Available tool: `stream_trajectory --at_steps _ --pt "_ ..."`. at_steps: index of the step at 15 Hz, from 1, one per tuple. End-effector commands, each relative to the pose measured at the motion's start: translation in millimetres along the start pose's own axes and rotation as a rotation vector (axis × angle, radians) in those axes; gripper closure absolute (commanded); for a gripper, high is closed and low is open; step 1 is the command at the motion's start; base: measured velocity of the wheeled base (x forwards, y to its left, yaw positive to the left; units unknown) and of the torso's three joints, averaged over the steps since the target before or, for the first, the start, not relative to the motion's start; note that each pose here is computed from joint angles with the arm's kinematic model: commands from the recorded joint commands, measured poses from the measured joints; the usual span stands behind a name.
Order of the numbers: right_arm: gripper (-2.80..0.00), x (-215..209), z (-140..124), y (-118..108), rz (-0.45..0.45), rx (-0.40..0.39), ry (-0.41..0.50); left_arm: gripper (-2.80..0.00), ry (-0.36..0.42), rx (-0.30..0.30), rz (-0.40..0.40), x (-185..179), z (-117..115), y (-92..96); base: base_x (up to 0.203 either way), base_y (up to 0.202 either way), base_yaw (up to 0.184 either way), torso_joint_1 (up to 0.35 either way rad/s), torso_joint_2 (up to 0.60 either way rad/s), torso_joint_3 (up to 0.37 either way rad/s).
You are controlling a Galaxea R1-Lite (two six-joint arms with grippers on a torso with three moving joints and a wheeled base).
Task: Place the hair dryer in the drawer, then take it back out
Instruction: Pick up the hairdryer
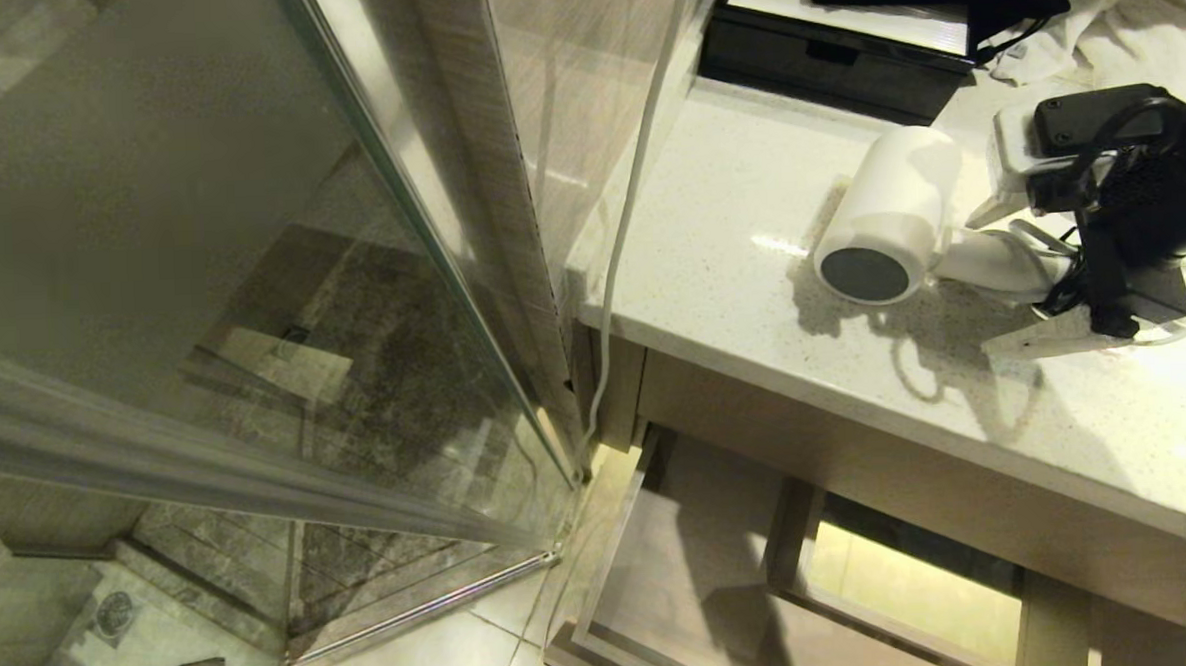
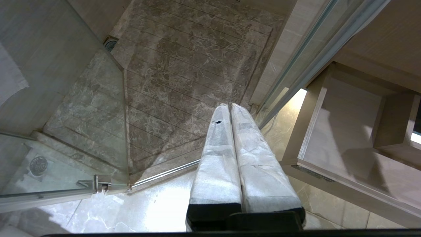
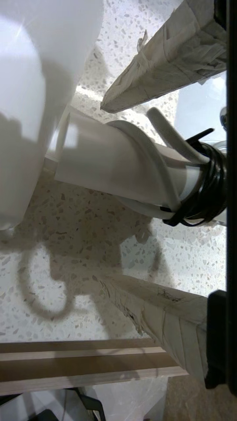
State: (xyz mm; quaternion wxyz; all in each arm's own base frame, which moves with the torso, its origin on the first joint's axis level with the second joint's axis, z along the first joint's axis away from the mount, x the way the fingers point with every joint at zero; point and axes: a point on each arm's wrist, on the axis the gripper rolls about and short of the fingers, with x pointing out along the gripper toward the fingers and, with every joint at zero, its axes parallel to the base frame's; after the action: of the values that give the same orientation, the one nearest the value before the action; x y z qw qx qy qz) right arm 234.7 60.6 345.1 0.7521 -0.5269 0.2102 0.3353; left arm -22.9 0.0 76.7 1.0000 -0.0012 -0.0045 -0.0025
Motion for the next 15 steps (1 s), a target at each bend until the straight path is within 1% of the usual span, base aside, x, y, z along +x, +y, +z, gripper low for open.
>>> stream_trajectory --at_steps 1,2,4,6,7,8,10,13,15 --pt "-2.80 6 0 0 0.016 -0.007 0.009 0.00 0.001 -0.001 0.000 0 0 0.0 0.000 0.000 0.000 0.000 0.00 0.000" --pt "-2.80 8 1 -2 0.008 -0.008 0.028 0.00 0.001 -0.001 0.000 0 0 0.0 0.000 0.000 0.000 0.000 0.00 0.000" --pt "-2.80 11 2 -7 -0.025 -0.010 0.031 0.00 0.001 -0.001 0.000 0 0 0.0 0.000 0.000 0.000 0.000 0.00 0.000" --pt "-2.80 14 1 -8 -0.042 -0.004 0.070 0.00 0.001 -0.001 0.000 0 0 0.0 0.000 0.000 0.000 0.000 0.00 0.000" --pt "-2.80 15 1 -8 -0.047 0.016 0.079 0.00 0.001 -0.001 0.000 0 0 0.0 0.000 0.000 0.000 0.000 0.00 0.000" --pt "-2.80 17 3 -8 -0.051 0.059 0.088 0.00 0.001 -0.001 0.000 0 0 0.0 0.000 0.000 0.000 0.000 0.00 0.000" --pt "-2.80 18 4 -10 -0.079 0.066 0.101 0.00 0.001 -0.001 0.000 0 0 0.0 0.000 0.000 0.000 0.000 0.00 0.000" --pt "-2.80 20 3 -9 -0.074 0.077 0.104 0.00 0.001 -0.001 0.000 0 0 0.0 0.000 0.000 0.000 0.000 0.00 0.000" --pt "-2.80 20 3 -9 -0.071 0.102 0.105 0.00 0.001 -0.001 0.000 0 0 0.0 0.000 0.000 0.000 0.000 0.00 0.000"
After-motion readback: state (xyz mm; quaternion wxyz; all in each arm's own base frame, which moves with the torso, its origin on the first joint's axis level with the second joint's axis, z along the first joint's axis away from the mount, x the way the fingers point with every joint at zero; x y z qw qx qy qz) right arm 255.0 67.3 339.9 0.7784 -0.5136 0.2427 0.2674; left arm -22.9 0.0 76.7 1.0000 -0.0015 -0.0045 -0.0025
